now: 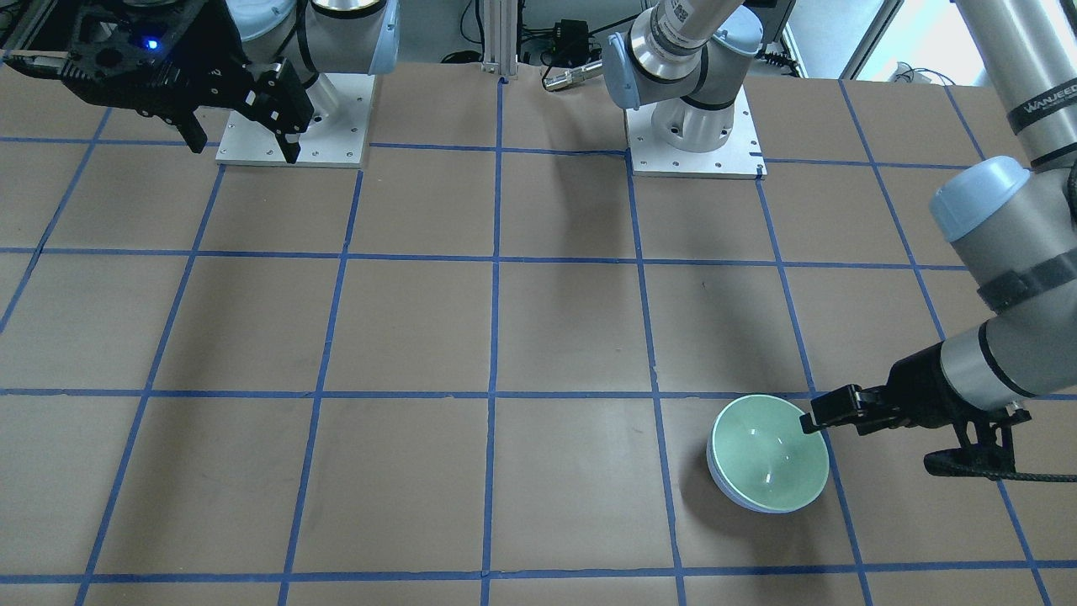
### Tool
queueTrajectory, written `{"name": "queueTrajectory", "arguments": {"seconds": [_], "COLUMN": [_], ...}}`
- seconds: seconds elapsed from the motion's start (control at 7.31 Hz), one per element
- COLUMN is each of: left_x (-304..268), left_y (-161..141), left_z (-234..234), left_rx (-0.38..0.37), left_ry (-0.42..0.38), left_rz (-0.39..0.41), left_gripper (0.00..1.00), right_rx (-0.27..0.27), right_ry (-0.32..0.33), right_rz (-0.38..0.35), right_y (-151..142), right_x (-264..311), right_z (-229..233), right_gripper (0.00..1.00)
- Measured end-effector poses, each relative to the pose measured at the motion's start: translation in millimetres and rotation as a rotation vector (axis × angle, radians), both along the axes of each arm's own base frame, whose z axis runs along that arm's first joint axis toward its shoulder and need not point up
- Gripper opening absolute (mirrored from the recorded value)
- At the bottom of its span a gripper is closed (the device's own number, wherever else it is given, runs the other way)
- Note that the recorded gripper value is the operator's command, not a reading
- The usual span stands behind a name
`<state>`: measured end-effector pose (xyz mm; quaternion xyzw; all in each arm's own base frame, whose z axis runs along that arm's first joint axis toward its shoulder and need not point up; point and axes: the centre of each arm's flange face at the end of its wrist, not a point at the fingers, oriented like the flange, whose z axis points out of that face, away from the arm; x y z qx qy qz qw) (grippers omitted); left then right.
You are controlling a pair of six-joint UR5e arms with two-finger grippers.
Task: Stack green bowl on blue bowl
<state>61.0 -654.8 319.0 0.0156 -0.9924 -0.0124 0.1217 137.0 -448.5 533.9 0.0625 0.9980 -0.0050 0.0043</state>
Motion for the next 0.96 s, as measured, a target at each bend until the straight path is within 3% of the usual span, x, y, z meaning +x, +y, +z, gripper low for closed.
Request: {"name": "queueTrajectory", "arguments": {"seconds": [0.55,0.96], "left_x": [-128,-153], "left_y": [34,90], "left_z": [90,164], "left_rx": [-0.067,-0.100], "left_ry": [-0.194,-0.250], "left_rz": [-0.132,-0.152], "left_gripper": [0.95,0.95], "right_rx": [0.001,0.000], "right_ry": [0.000,0.000], "right_rz": [0.000,0.000], "right_y": [0,0], "right_x": [0,0], "right_z": [0,0], "right_gripper": [1.00,1.00]}}
